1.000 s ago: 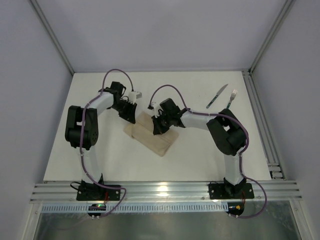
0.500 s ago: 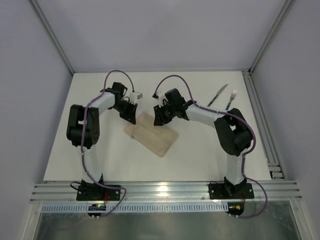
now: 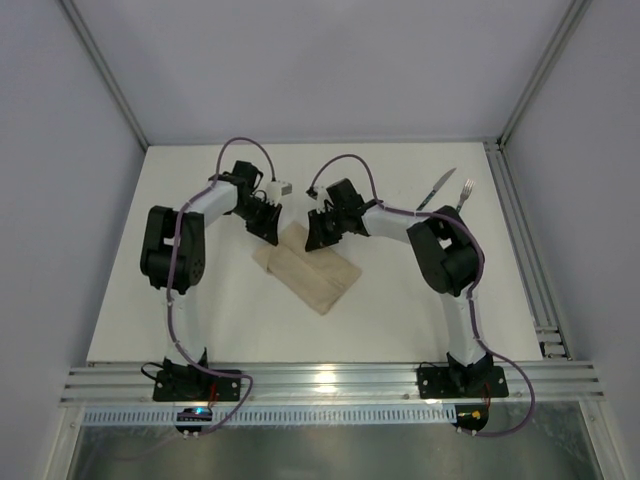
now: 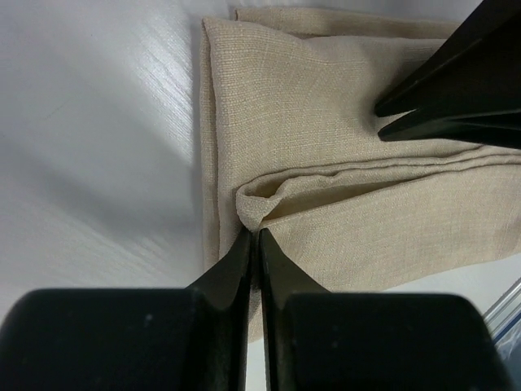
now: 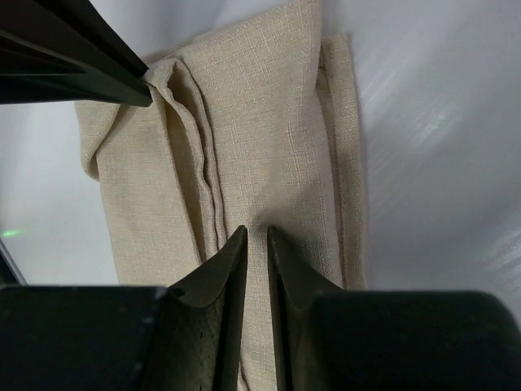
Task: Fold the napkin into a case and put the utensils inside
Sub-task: Fold the lower triangle-folded napkin at the center of the board.
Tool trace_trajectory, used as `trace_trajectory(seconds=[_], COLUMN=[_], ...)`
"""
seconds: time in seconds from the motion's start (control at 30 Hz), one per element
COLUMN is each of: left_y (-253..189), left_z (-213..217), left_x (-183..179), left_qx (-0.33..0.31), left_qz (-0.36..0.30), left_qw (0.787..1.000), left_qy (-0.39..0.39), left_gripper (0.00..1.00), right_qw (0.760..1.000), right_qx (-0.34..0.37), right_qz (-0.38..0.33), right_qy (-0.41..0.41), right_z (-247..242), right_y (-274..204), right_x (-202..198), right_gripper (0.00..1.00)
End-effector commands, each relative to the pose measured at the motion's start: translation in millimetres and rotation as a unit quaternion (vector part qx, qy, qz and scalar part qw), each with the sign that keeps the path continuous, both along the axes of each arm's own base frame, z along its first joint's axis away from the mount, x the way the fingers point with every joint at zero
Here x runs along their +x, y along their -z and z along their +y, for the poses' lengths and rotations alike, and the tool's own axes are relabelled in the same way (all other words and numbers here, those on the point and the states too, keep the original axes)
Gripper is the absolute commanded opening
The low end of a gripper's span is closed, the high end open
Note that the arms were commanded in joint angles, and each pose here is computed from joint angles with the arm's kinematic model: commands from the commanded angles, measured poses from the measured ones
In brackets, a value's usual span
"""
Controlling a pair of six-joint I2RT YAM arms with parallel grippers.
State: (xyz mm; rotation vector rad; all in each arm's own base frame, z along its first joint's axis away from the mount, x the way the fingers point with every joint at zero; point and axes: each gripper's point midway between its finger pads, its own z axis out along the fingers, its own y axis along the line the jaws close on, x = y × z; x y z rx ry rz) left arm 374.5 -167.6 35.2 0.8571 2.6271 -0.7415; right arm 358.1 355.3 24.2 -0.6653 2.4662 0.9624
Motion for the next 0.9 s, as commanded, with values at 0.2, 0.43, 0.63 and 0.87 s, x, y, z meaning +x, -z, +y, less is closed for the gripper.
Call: trace_trajectory(seconds=[0.2,0.43,0.63,0.87], left_y=[10,8,7,5], left_z=[-5,-8,-9,-10], left_x=[10,9,8,8], left_qx=[0.008,0.004,0.003,-0.001], left_qz=[0.016,0.017,0.016,0.013], left_qw=[1.0,1.0,1.0,1.0], left_qy=[-0.021,-0.021,-0.02,-0.02], left_gripper=[0.06,0.08,0.07,0.09], right_qw=[0.999,0.994,0.996,0.996], right_qx=[0.016,0.038,0.02,-0.042], right_qz=[-0.045,-0.088,-0.079,-0.069], right_qy=[-0.013,-0.043,-0.047,-0.041], right_z=[3,20,23,14], right_y=[-35,-49,-29,3], right_x=[6,-10,-17,-23], right_gripper=[0.21,0.27,0.36,0.35])
